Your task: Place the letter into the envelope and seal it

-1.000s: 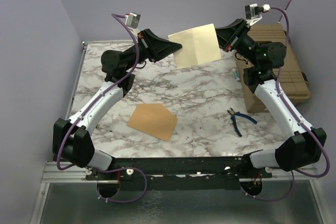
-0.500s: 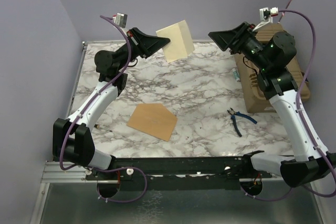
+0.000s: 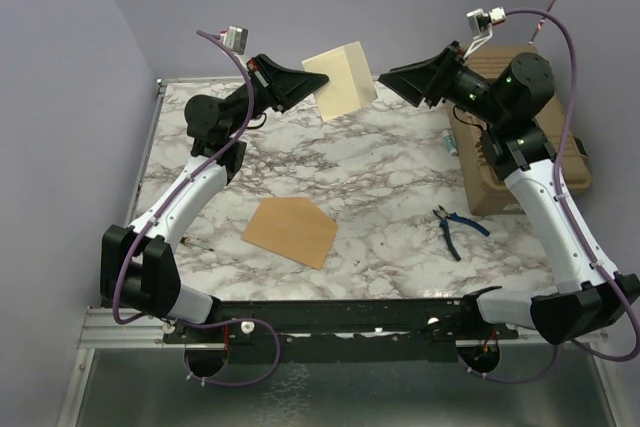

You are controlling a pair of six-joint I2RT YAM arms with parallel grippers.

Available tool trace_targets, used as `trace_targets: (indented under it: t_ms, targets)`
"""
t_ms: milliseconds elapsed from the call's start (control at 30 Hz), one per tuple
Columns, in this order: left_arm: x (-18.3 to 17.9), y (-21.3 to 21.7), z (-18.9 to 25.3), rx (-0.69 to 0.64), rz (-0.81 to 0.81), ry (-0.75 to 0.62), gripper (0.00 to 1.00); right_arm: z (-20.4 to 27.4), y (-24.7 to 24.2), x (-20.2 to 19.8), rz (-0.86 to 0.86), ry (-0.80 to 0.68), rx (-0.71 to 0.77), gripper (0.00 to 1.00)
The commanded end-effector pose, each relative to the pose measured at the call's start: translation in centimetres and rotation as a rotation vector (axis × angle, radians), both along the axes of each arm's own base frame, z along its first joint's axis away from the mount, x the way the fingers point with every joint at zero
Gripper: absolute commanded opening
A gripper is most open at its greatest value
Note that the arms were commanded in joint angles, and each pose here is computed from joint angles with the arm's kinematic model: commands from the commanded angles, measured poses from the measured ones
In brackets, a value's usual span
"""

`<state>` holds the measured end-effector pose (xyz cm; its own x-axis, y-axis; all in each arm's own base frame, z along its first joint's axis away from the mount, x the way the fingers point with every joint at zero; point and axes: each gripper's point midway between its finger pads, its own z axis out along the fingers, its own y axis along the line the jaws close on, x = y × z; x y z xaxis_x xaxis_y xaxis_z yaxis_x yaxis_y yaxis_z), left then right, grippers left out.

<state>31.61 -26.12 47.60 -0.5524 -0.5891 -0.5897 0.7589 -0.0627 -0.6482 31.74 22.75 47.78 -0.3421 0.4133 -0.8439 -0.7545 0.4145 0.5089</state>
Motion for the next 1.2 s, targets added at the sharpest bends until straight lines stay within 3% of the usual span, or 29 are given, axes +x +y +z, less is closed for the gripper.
trace_targets:
  t_ms: [0, 467, 567, 733, 933, 1033, 1167]
  targets:
    - [-0.9, -0.8, 0.2, -0.007, -0.005, -0.025, 0.00, 1.8, 2.1, -2.4, 0.181, -0.041, 0.030, 0.66]
    - [-2.2, -3.3, 0.1, -0.004, -0.065, -0.030, 0.00, 0.6, 4.6, -2.1, 0.283, 0.043, 0.025, 0.67]
    - [-2.2, -3.4, 0.0, -0.002, -0.063, -0.026, 0.00, 0.9, 4.7, -2.6, 0.307, 0.036, 0.030, 0.59]
    - [-2.1, -3.4, -0.1, 0.004, -0.058, -0.021, 0.00, 1.3, 4.5, -3.0, 0.296, 0.016, 0.039, 0.29]
    - [-2.4, -3.4, 0.1, 0.007, -0.062, -0.026, 0.14, 1.7, 4.4, -3.0, 0.292, 0.007, 0.064, 0.14]
    - [-2.6, -3.3, 0.2, 0.007, -0.062, -0.031, 0.15, 1.6, 4.5, -3.0, 0.300, 0.012, 0.065, 0.15]
    - [-2.8, -3.4, 0.1, 0.008, -0.067, -0.027, 0.06, 1.3, 4.7, -3.0, 0.321, 0.019, 0.061, 0.27]
